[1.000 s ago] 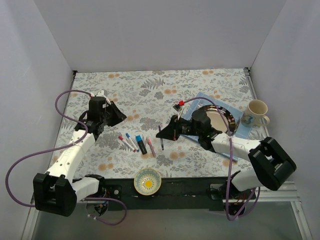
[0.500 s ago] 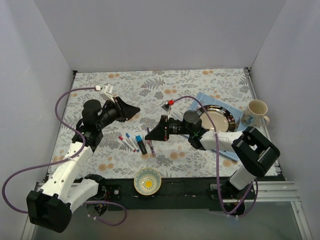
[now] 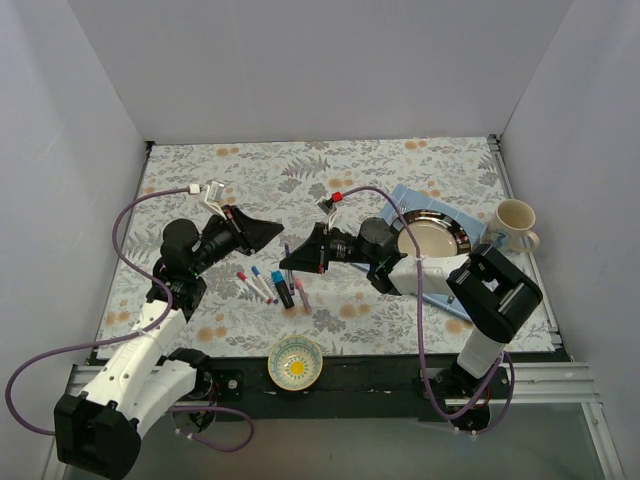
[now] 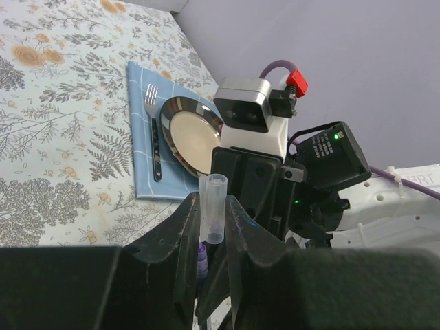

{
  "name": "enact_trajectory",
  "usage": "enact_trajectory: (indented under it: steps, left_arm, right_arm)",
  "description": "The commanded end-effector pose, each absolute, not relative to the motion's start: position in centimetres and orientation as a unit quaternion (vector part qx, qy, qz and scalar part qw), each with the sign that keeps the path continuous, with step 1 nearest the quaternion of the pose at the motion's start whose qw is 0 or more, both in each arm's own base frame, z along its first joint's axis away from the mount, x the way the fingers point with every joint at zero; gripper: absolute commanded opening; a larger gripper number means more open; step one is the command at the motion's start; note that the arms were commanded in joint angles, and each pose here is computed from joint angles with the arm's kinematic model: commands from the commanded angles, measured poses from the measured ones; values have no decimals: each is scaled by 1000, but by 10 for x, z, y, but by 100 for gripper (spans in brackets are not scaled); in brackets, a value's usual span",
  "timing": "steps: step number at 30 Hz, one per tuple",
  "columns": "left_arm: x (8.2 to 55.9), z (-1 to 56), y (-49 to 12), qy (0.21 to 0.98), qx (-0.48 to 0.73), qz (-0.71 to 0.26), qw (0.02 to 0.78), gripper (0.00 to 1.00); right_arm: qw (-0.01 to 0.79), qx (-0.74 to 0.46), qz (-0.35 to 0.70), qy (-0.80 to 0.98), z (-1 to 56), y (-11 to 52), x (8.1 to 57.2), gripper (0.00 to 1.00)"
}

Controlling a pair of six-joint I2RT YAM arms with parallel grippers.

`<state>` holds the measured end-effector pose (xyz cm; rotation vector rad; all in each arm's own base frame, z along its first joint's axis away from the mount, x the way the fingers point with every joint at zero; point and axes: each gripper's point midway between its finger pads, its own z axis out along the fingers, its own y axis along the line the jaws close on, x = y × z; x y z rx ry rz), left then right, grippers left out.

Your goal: Insert the pens into the pen caps

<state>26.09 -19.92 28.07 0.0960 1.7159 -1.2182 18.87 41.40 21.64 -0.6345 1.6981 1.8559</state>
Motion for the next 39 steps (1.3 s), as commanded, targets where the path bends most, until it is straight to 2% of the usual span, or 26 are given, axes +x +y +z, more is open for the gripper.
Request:
enact_trajectory:
  steps: [1, 39]
  left_arm:
    - [254, 296, -201, 683, 59, -514, 516, 0]
    - [261, 274, -200, 700, 58, -496, 511, 0]
  right_arm:
    - [298, -242, 710, 590, 248, 423, 192, 1]
    - [301, -246, 714, 583, 258, 425, 184, 1]
